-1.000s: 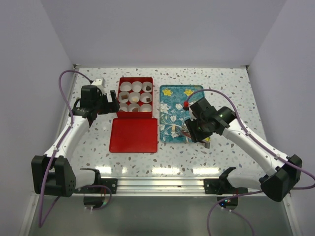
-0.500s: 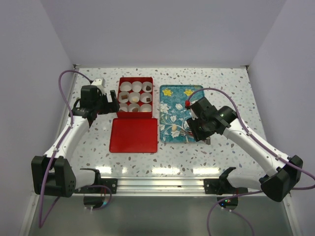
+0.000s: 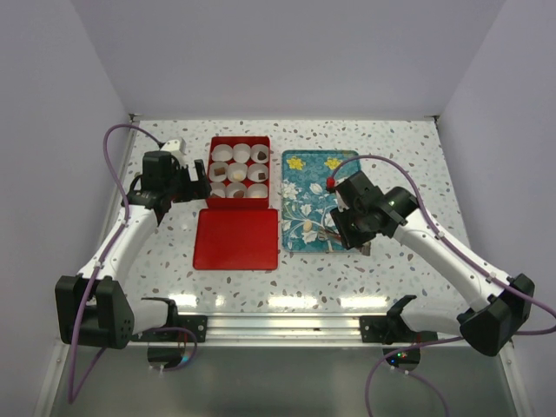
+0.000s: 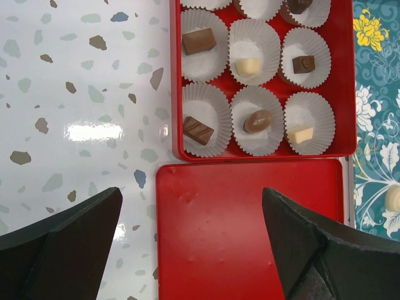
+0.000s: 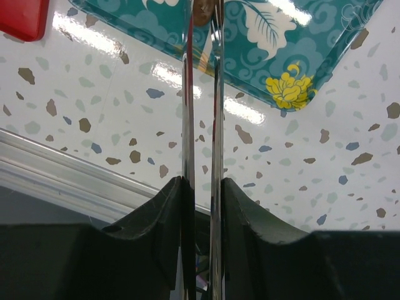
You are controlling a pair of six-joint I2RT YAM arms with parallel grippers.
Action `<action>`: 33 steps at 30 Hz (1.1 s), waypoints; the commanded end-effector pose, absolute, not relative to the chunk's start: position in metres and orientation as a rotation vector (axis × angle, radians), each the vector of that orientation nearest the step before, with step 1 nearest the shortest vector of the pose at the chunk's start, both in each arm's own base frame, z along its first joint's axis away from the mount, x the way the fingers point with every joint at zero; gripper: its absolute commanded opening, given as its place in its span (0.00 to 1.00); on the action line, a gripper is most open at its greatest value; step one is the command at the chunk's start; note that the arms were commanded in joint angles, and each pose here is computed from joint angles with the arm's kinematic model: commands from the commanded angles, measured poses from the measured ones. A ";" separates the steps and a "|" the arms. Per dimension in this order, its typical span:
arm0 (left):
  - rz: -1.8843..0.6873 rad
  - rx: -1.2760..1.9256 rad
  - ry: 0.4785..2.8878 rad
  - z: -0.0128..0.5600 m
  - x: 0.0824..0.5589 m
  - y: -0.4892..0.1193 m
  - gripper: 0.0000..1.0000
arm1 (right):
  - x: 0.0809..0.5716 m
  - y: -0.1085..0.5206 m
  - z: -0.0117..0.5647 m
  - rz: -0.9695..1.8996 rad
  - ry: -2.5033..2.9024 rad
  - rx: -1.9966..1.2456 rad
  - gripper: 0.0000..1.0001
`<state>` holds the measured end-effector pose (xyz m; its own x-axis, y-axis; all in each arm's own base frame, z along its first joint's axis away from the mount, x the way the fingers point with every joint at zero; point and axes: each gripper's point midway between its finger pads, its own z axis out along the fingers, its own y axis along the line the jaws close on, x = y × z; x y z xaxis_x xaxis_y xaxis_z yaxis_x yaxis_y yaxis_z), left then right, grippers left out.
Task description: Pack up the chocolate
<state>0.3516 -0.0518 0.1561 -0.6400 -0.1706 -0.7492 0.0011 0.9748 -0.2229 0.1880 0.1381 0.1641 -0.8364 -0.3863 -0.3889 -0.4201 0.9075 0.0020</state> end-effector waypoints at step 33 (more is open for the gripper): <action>-0.221 -0.097 2.137 0.204 0.337 -0.045 1.00 | 0.396 0.312 0.288 0.374 2.188 -0.655 0.25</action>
